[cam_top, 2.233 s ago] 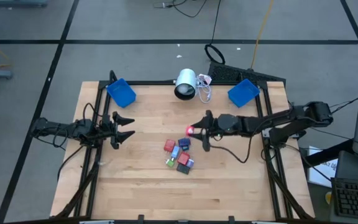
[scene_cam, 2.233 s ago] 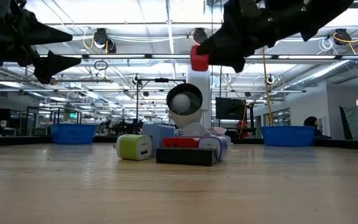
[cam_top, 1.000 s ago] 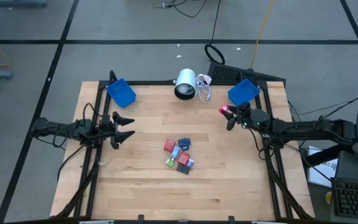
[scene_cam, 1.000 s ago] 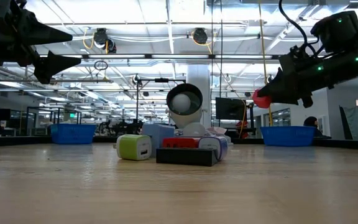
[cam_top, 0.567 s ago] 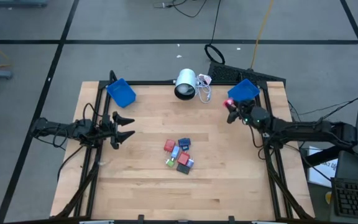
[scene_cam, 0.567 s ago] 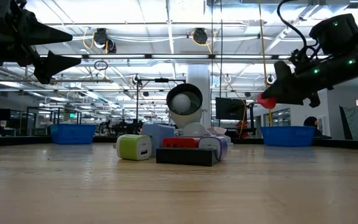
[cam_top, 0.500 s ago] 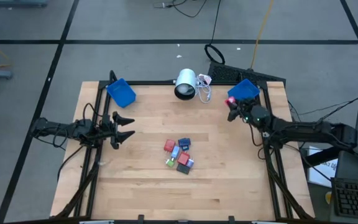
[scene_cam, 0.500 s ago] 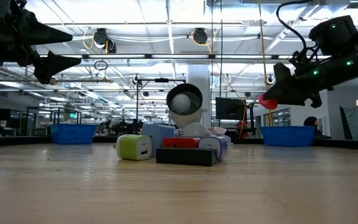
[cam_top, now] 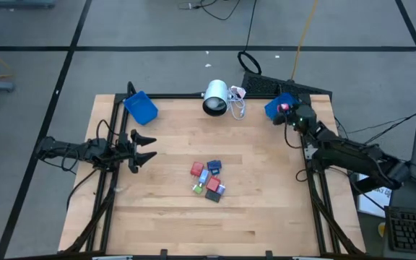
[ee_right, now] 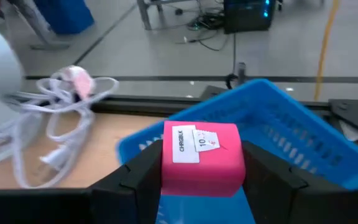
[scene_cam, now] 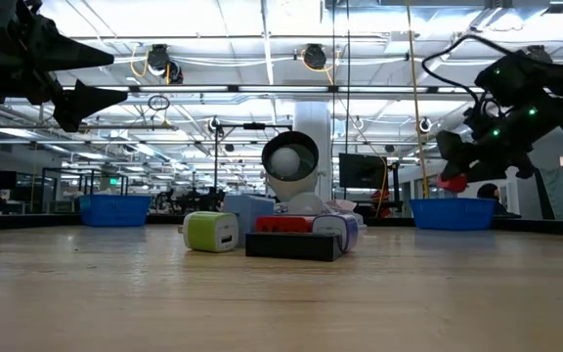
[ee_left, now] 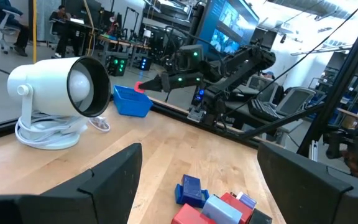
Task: Pick & Place Office items
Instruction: Put the pink charger adapter into the right blue bin, then put the purple charger adapter into the right blue bin
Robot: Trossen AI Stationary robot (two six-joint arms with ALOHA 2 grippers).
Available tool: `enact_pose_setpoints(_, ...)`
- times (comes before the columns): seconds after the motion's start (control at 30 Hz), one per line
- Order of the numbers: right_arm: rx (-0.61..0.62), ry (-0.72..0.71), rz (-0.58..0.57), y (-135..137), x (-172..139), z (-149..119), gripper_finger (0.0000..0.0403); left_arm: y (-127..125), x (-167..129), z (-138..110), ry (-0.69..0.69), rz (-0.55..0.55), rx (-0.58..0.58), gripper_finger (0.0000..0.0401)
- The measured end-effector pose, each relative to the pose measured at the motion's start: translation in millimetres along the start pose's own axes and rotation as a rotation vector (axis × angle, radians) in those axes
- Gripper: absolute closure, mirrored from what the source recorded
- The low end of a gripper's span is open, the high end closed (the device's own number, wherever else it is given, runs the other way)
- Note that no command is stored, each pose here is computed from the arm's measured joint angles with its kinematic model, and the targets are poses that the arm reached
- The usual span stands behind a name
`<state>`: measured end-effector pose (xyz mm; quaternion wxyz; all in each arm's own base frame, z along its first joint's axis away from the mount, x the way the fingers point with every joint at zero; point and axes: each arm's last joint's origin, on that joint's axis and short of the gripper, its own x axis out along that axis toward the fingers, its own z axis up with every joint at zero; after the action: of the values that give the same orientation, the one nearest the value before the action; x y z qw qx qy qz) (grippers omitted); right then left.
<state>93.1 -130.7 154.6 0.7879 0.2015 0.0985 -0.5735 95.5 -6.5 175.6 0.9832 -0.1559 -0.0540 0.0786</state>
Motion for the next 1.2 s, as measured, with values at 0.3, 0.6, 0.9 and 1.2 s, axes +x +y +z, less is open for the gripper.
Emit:
enact_pose_setpoints(0.3,0.004,0.033,-0.007,2.0,10.2,-6.1,0.0227,0.0,0.0,0.0,0.0,0.0,0.0,0.0077)
enact_pose_setpoints(0.6,-0.012,0.11,-0.035,0.6,18.3,-16.9,0.0223,0.0,0.0,0.0,0.0,0.0,0.0,0.0077)
enact_pose_setpoints(0.9,-0.011,0.106,-0.033,0.8,18.4,-16.7,0.021,0.0,0.0,0.0,0.0,0.0,0.0,0.0077)
enact_pose_setpoints(1.2,-0.012,0.105,-0.033,0.9,18.4,-16.6,0.0186,0.0,0.0,0.0,0.0,0.0,0.0,0.0077)
